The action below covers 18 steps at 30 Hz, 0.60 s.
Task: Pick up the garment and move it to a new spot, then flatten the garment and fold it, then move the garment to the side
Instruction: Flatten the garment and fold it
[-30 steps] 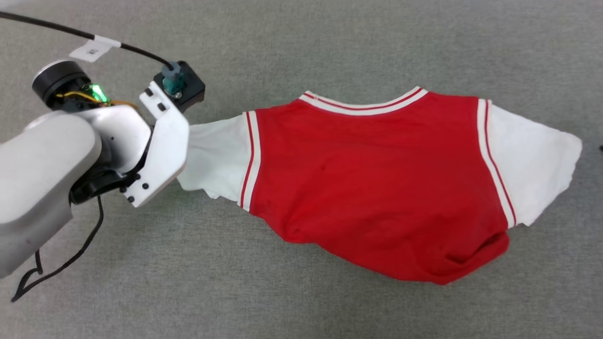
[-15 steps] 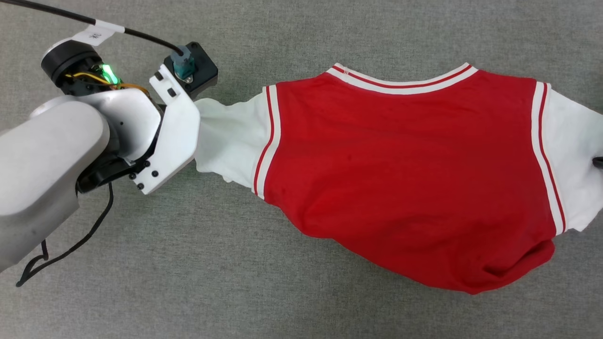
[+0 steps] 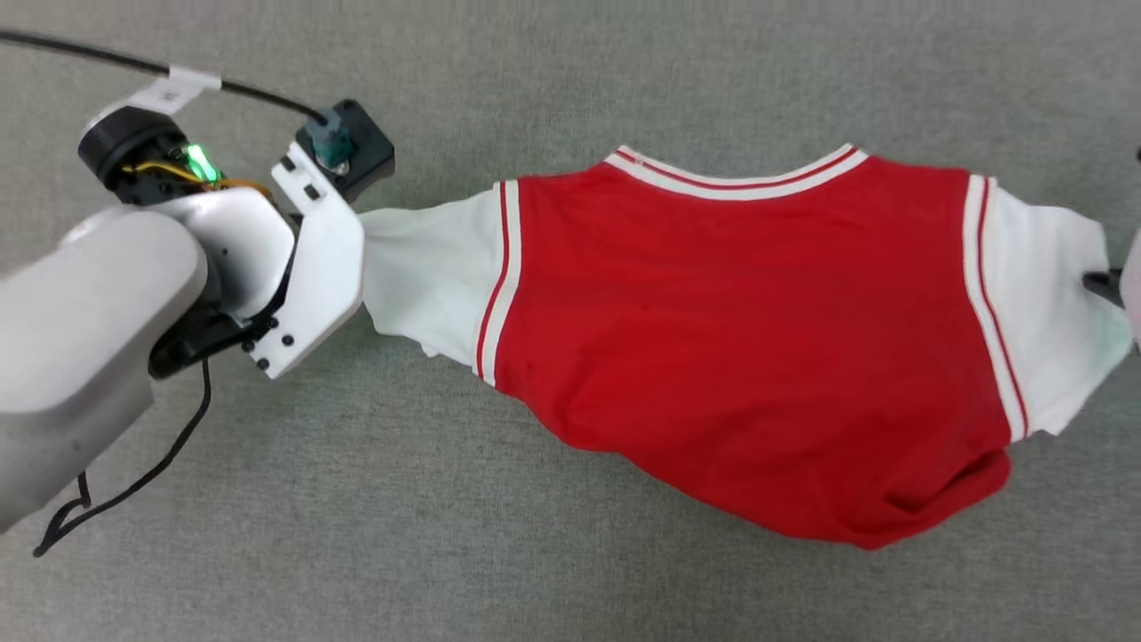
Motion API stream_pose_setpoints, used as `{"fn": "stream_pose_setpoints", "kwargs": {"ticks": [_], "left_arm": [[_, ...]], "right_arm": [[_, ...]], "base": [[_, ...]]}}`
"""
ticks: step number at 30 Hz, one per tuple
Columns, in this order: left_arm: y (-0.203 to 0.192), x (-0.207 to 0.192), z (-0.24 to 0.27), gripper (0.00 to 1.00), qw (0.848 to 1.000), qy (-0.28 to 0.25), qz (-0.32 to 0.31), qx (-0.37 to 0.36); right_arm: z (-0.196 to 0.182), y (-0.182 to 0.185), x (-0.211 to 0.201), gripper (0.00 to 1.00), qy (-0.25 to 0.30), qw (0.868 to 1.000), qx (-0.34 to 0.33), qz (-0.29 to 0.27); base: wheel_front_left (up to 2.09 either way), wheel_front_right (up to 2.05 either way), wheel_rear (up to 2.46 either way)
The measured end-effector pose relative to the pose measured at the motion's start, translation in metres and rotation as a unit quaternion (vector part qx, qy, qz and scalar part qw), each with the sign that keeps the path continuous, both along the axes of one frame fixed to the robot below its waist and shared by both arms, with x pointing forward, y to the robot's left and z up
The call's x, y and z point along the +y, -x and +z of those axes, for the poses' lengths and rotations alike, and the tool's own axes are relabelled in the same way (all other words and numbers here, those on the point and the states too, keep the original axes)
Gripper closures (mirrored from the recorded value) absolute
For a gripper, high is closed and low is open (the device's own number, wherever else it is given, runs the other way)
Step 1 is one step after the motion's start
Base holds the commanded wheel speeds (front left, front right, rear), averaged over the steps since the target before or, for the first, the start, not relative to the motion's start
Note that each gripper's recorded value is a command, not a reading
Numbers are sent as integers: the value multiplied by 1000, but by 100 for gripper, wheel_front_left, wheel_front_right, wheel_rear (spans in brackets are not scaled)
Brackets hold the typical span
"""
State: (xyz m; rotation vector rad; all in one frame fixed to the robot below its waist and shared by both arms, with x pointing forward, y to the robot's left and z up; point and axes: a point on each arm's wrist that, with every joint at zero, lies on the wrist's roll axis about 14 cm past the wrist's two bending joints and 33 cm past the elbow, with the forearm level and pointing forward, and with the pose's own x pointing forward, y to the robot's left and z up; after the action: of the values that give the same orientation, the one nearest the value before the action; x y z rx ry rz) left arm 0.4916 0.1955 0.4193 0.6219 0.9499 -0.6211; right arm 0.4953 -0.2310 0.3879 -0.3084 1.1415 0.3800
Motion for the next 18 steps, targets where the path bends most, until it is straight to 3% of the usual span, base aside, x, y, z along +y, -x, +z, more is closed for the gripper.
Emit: {"fn": "stream_pose_setpoints", "kwargs": {"ticks": [9, 14, 18], "left_arm": [[5, -7, 55, 100, 995, 37, -7, -95], [2, -12, 107, 100, 981, 60, -22, -184], [-2, -16, 156, 100, 962, 72, -34, -260]], "right_arm": [[95, -9, 14, 100, -27, 985, -168, 40], [158, -8, 13, 100, -34, 963, -262, 54], [212, -10, 14, 100, -44, 936, -343, 60]], "base": [[0, 0, 0], [0, 0, 0], [0, 0, 0]]}}
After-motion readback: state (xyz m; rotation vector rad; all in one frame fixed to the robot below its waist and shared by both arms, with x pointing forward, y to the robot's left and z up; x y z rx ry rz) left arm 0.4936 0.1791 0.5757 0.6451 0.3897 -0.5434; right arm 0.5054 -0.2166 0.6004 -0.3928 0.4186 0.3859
